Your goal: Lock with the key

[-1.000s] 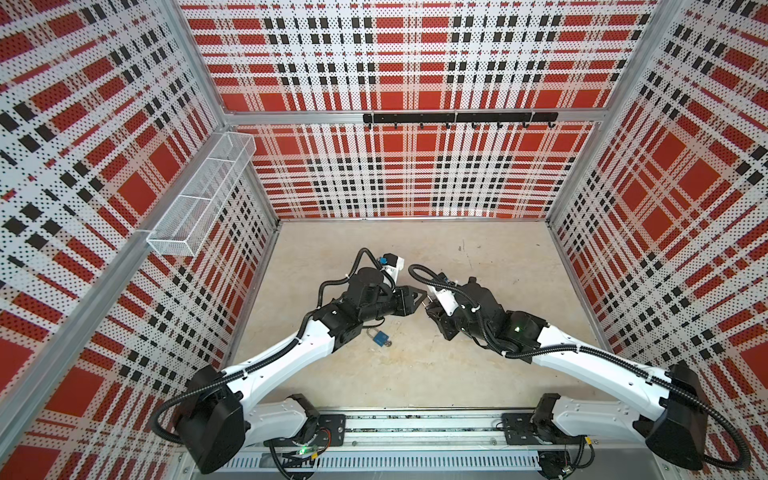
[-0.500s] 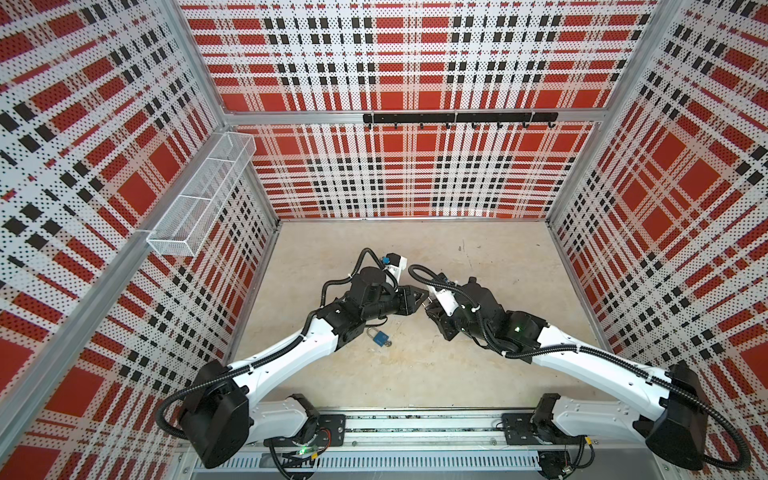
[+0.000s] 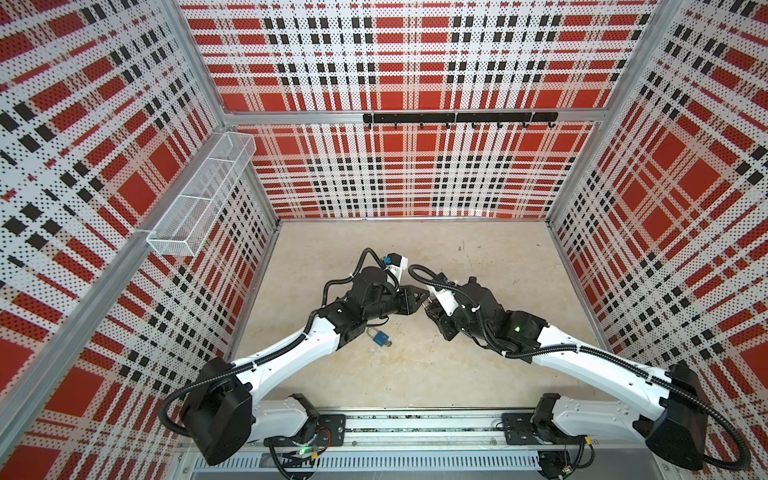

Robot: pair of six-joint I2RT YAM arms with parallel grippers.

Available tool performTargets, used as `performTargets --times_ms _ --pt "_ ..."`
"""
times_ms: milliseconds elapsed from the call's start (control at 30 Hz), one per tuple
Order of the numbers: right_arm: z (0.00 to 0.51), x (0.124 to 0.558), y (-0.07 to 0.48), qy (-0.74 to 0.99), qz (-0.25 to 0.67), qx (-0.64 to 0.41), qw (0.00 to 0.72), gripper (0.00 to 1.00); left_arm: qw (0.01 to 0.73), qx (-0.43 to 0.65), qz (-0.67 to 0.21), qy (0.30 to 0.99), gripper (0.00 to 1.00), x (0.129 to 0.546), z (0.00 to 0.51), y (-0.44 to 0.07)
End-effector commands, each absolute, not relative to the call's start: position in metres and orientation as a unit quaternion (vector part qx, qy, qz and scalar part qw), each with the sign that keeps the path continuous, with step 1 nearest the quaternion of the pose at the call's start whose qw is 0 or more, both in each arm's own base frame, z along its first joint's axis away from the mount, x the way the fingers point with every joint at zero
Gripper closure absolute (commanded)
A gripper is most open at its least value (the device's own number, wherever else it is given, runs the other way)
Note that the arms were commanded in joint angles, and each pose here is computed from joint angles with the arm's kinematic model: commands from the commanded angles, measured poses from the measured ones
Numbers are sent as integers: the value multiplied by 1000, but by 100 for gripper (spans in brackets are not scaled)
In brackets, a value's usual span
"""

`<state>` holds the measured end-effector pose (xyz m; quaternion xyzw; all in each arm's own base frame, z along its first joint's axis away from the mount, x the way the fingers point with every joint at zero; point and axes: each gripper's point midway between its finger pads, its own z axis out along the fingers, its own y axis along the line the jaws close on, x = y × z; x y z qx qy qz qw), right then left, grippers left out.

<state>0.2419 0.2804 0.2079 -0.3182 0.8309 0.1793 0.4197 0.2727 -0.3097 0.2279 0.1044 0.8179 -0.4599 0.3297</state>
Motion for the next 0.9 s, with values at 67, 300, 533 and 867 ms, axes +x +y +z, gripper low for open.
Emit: performTargets --times_ms 67,300,533,867 --pt "242 247 287 807 202 -313 459 88 333 112 -473 808 76 271 234 -316" --pt "246 247 288 804 205 -313 461 88 333 110 -470 810 80 270 231 -314" --pt "250 246 288 802 208 -311 465 88 330 109 -470 812 86 271 229 -315" --pt "262 245 287 795 219 -305 477 79 333 96 -467 814 100 275 226 -312"
